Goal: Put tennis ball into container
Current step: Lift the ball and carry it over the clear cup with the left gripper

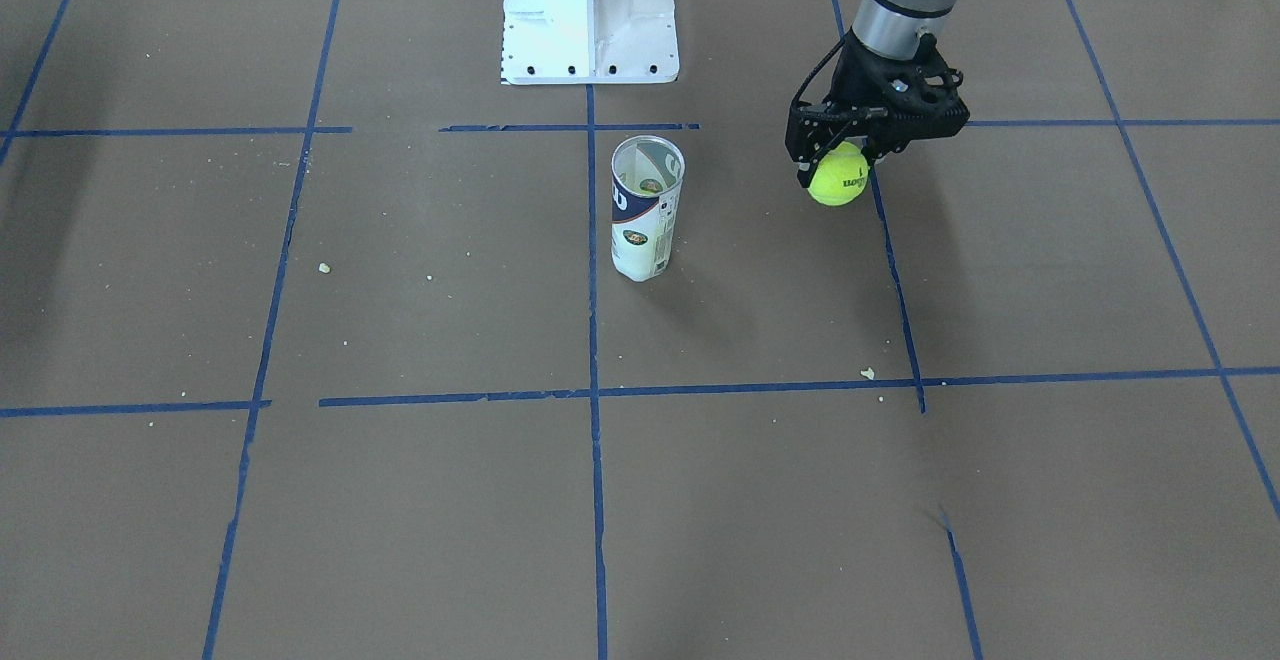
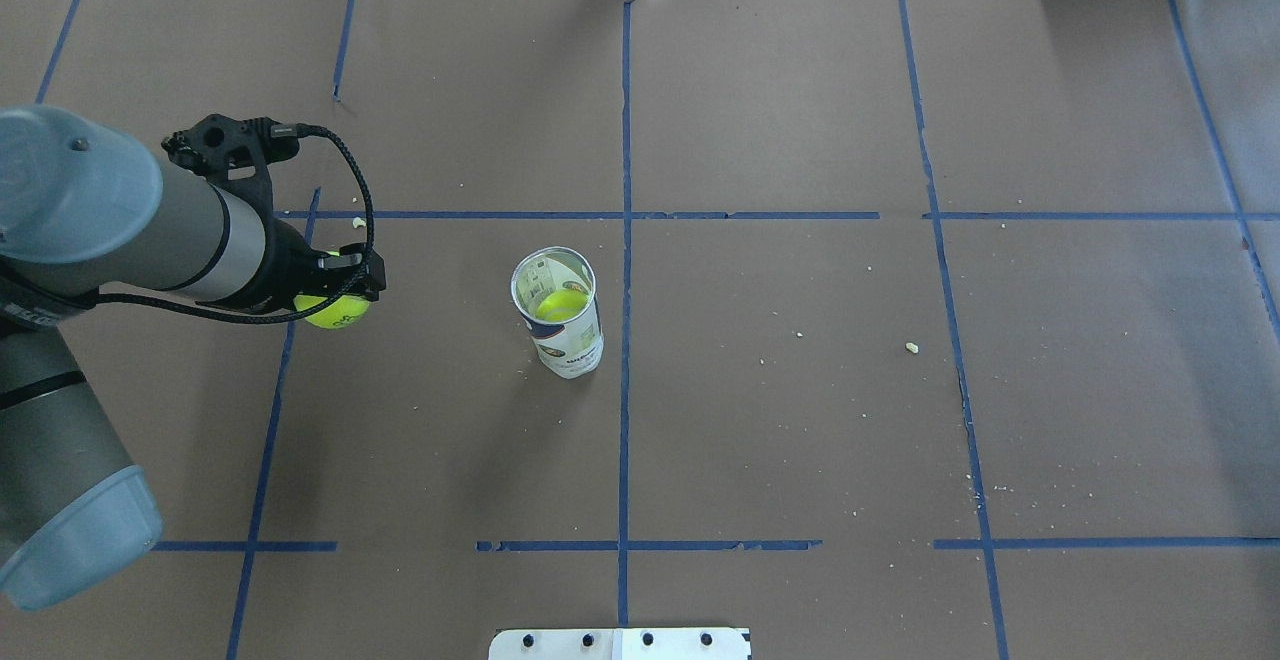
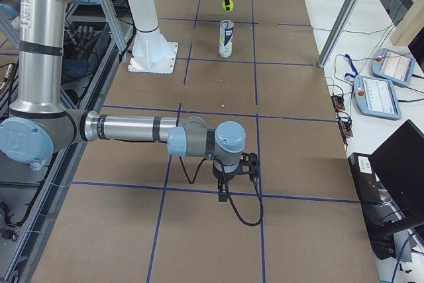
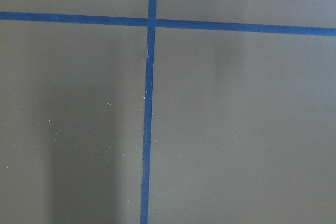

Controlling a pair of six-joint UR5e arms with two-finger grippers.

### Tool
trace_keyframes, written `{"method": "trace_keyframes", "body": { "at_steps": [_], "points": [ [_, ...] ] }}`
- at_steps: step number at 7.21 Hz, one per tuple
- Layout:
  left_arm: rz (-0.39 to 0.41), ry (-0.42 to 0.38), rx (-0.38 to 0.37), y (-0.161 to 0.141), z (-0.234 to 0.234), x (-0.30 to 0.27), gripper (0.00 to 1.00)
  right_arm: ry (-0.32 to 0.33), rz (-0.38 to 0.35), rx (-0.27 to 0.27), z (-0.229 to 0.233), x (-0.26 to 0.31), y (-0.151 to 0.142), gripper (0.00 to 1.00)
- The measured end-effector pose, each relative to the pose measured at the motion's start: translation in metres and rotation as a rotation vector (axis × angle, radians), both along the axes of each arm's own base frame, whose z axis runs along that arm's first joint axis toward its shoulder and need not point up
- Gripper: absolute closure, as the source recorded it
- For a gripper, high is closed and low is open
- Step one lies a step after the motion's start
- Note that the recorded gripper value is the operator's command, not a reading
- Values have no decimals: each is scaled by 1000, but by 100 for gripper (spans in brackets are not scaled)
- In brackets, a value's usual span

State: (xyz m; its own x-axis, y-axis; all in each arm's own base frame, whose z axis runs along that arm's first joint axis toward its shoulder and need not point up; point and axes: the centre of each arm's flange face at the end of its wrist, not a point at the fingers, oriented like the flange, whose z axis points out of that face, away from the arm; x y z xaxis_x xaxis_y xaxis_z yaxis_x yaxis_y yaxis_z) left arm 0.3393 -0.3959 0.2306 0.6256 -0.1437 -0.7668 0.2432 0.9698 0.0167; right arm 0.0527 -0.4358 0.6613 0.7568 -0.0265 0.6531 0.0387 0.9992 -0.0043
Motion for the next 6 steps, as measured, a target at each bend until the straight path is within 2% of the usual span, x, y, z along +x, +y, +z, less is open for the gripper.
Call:
{"method": "trace_keyframes", "body": {
  "at_steps": [3,6],
  "points": [
    [-25,23,-81,-5,-97,6,91,0,0,0,0,0,0,0],
    [-45,37,-157,-34,-149,56,89,0,0,0,0,0,0,0]
  ]
}}
